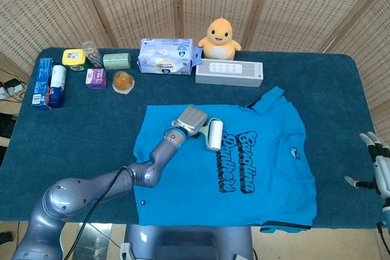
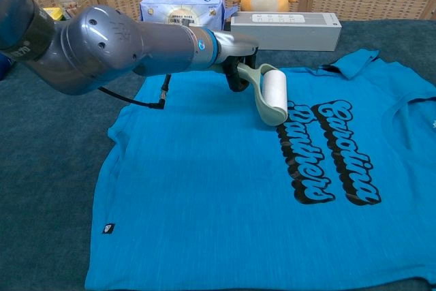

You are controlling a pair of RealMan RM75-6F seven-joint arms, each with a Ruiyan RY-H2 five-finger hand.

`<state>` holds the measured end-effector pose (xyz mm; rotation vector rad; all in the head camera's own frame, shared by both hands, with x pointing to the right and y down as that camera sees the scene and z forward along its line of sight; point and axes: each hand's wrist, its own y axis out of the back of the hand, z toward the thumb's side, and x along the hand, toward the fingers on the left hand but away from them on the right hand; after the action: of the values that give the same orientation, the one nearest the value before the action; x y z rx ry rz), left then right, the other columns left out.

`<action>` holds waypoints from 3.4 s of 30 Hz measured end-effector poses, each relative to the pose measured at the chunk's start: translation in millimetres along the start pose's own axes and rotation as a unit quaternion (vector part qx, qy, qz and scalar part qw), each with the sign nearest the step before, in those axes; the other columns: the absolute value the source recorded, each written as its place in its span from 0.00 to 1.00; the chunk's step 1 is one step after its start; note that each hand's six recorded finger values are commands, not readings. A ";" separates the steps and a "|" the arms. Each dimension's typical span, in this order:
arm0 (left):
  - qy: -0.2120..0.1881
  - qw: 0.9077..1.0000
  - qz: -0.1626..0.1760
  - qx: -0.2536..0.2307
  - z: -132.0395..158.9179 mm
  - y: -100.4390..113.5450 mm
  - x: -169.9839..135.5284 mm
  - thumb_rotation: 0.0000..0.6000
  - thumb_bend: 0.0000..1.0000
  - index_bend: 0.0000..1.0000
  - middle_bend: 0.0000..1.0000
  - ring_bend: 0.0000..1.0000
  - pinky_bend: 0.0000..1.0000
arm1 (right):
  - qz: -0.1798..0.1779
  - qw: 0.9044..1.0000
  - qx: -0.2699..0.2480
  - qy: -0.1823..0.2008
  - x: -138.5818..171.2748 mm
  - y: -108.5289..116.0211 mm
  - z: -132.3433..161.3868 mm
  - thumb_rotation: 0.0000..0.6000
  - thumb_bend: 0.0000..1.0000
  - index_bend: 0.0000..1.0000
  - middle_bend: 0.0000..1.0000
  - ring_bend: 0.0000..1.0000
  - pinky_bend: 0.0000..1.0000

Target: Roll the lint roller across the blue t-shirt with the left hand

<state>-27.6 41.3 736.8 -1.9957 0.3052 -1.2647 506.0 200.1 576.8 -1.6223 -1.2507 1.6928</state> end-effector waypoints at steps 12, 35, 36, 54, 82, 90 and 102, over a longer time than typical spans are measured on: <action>0.004 1.000 -0.019 0.020 4.8 -10.2 8.6 1.00 0.92 0.95 1.00 0.93 1.00 | -0.002 1.000 -0.004 0.001 1.0 2.8 -0.3 1.00 0.00 0.00 0.00 0.00 0.03; 0.043 0.996 -0.056 0.047 -37.1 -24.6 -13.9 1.00 0.92 0.95 1.00 0.93 1.00 | -0.002 1.000 -0.001 0.004 2.3 1.7 1.5 1.00 0.00 0.00 0.00 0.00 0.03; 0.046 0.996 -0.059 0.049 -40.2 -25.6 -16.0 1.00 0.92 0.95 1.00 0.93 1.00 | -0.002 1.000 -0.001 0.004 2.5 1.8 1.6 1.00 0.00 0.00 0.00 0.00 0.03; 0.106 0.989 -0.086 0.050 -108.1 -36.2 -59.2 1.00 0.92 0.95 1.00 0.93 1.00 | -0.003 1.000 0.001 0.008 4.6 1.5 4.3 1.00 0.00 0.00 0.00 0.00 0.03; 0.121 0.989 -0.088 0.012 -162.6 -36.5 -103.4 1.00 0.24 0.02 0.06 0.02 0.40 | 0.000 1.000 0.003 0.014 7.2 -0.9 9.7 1.00 0.00 0.00 0.00 0.00 0.03; 0.128 0.988 -0.078 0.019 -162.9 -31.7 -112.3 1.00 0.06 0.00 0.00 0.00 0.23 | 0.004 1.000 0.002 0.014 7.7 -1.7 10.1 1.00 0.00 0.00 0.00 0.00 0.03; 0.144 0.989 -0.010 0.022 -176.2 -15.0 -165.2 1.00 0.05 0.00 0.00 0.00 0.15 | -0.003 1.000 0.003 0.025 11.0 1.0 15.4 1.00 0.00 0.00 0.00 0.00 0.03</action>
<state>-261.3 61.8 677.1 -1.7822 0.3927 -1.5607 489.6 204.6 568.5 -1.6457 -1.2234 1.6420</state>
